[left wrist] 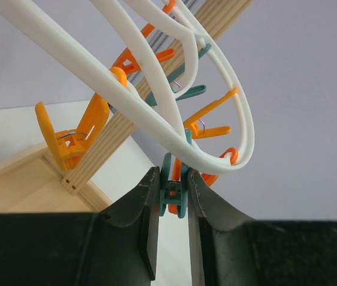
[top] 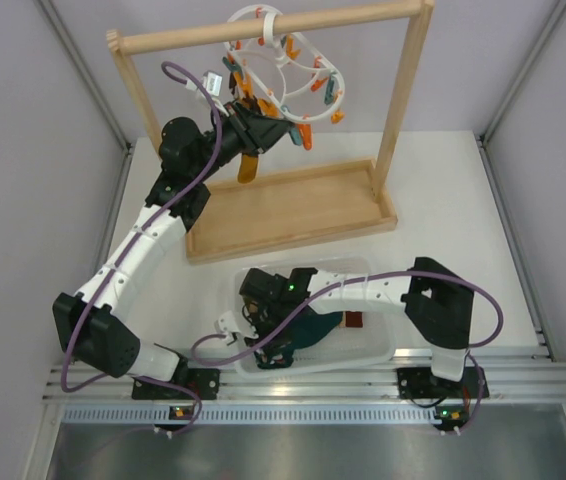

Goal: Clip the socks to the hanger
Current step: Pick up the sock from the bin.

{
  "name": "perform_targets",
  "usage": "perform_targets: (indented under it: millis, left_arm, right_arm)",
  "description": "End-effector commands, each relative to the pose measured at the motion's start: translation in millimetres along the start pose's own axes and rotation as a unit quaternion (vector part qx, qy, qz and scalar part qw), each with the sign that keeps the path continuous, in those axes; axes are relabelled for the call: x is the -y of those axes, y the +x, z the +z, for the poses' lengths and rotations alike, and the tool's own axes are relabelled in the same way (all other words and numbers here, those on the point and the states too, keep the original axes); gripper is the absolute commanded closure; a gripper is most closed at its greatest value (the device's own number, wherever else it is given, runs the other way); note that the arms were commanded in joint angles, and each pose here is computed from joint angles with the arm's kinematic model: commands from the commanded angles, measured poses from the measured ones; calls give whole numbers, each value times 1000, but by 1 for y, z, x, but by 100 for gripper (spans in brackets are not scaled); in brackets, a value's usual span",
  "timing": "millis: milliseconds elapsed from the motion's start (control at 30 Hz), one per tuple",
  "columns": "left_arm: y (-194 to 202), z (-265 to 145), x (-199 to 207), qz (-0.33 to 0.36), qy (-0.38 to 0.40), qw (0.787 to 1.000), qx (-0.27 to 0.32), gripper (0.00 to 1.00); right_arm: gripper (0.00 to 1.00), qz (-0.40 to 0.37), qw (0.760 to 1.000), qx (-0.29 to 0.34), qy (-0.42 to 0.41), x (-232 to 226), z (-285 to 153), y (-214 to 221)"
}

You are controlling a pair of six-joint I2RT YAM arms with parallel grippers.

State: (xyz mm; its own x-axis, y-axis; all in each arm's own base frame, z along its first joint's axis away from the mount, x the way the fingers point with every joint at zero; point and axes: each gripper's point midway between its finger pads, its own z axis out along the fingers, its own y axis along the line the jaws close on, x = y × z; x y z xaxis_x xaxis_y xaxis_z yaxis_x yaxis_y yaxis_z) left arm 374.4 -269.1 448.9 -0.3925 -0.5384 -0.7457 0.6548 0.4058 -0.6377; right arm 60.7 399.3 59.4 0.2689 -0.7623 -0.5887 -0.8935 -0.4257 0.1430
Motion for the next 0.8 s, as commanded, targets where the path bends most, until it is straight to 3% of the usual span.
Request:
perform_targets:
  millis: [0,200,433,667,733,767]
  left_arm:
    - [-10,-6,1,9,-6,1000,18,100]
    - [-9,-5,0,7,-6,1000,16,100]
    - [-10,-4,2,4,-2,1000,16,100]
    - [-10,-1,3,1,3,1000,17,100]
    - [-12,0,4,3,8,1000,19,100]
    - [-14,1,5,4,10,1000,20,100]
  right_arm:
    - [100,-5,999,39,36,12,-17,-34]
    - [100,-2,990,80,115,34,-66,-53]
    - [100,21,952,183,245,62,-164,-69]
    - [100,77,881,250,394,91,-254,-63]
    - [100,85,840,296,447,96,-290,-68]
    - [100,94,830,298,462,99,-294,-58]
